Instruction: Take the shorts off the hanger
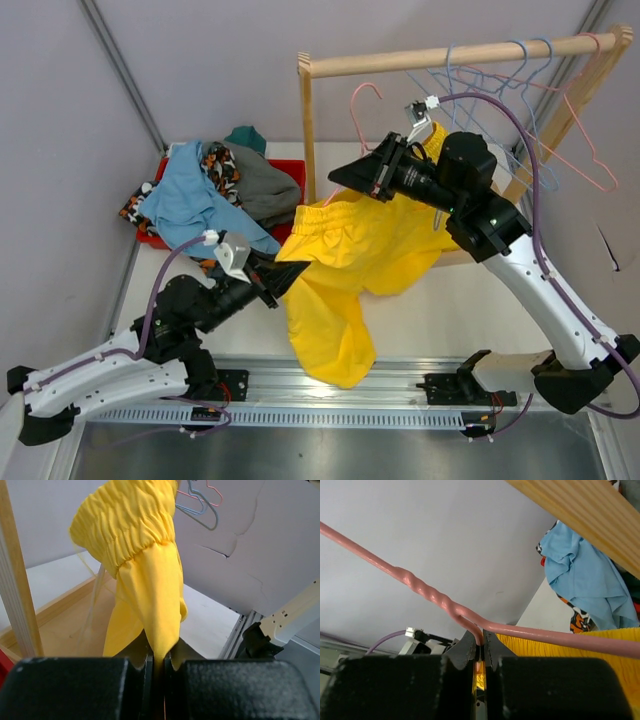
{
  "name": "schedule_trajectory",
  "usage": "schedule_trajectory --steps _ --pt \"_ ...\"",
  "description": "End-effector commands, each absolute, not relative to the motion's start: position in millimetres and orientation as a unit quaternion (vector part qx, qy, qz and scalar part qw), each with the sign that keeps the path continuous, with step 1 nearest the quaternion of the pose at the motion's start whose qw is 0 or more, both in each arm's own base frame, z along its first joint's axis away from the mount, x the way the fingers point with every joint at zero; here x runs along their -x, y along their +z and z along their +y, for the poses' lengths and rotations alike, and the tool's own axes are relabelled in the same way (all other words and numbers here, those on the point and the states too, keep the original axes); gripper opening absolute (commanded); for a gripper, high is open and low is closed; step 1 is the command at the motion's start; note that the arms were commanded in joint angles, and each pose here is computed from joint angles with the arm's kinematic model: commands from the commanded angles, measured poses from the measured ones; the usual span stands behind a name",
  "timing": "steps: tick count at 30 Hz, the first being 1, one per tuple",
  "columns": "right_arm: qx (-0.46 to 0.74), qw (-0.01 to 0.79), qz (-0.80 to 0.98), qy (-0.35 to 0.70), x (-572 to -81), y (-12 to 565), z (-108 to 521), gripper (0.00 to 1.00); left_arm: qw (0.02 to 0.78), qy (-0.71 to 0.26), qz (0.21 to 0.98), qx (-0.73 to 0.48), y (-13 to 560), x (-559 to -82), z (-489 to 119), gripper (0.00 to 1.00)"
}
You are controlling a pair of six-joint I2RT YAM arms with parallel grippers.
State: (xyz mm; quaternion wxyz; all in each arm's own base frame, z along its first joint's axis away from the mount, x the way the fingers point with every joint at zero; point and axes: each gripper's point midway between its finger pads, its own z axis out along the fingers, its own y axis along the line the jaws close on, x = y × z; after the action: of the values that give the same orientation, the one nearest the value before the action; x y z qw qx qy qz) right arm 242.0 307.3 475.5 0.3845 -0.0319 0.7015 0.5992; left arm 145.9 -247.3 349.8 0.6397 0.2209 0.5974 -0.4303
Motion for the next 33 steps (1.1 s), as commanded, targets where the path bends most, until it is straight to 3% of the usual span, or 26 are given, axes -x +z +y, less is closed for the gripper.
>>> schedule_trajectory --steps 1,4,10,12,13,14,15,22,33 --pt "-0.038 0.584 0.558 0.589 -282.5 586.2 234.8 0.0 0.589 -0.424 0.642 -0.246 302.0 -130.0 -245.1 0.11" --pt "-0.038 0.586 0.558 0.586 -288.2 588.4 231.3 0.0 0.587 -0.423 0.643 -0.251 302.8 -128.8 -246.6 0.23" --pt "-0.043 0.585 0.558 0.588 -291.2 588.5 226.4 0.0 0.595 -0.42 0.637 -0.253 313.1 -131.2 -249.2 0.3" --pt "-0.046 0.583 0.558 0.589 -292.4 586.9 225.5 0.0 0.6 -0.418 0.634 -0.254 315.8 -133.6 -251.5 0.37" --pt "-0.044 0.581 0.558 0.591 -291.4 586.7 225.6 0.0 0.604 -0.416 0.631 -0.253 320.5 -134.8 -251.6 0.42" --pt "-0.045 0.578 0.558 0.594 -290.8 586.1 226.1 0.0 0.608 -0.407 0.632 -0.258 318.9 -138.1 -253.5 0.56" --pt "-0.044 0.577 0.557 0.596 -290.0 586.3 226.4 0.0 0.614 -0.404 0.628 -0.255 324.6 -140.2 -253.6 0.63" --pt "-0.015 0.563 0.562 0.606 -280.4 589.6 230.6 0.0 0.681 -0.335 0.601 -0.253 373.2 -158.6 -232.5 0.98" --pt "0.061 0.506 0.556 0.656 -254.8 590.5 237.5 0.0 0.711 -0.304 0.568 -0.282 400.8 -154.2 -215.2 0.99"
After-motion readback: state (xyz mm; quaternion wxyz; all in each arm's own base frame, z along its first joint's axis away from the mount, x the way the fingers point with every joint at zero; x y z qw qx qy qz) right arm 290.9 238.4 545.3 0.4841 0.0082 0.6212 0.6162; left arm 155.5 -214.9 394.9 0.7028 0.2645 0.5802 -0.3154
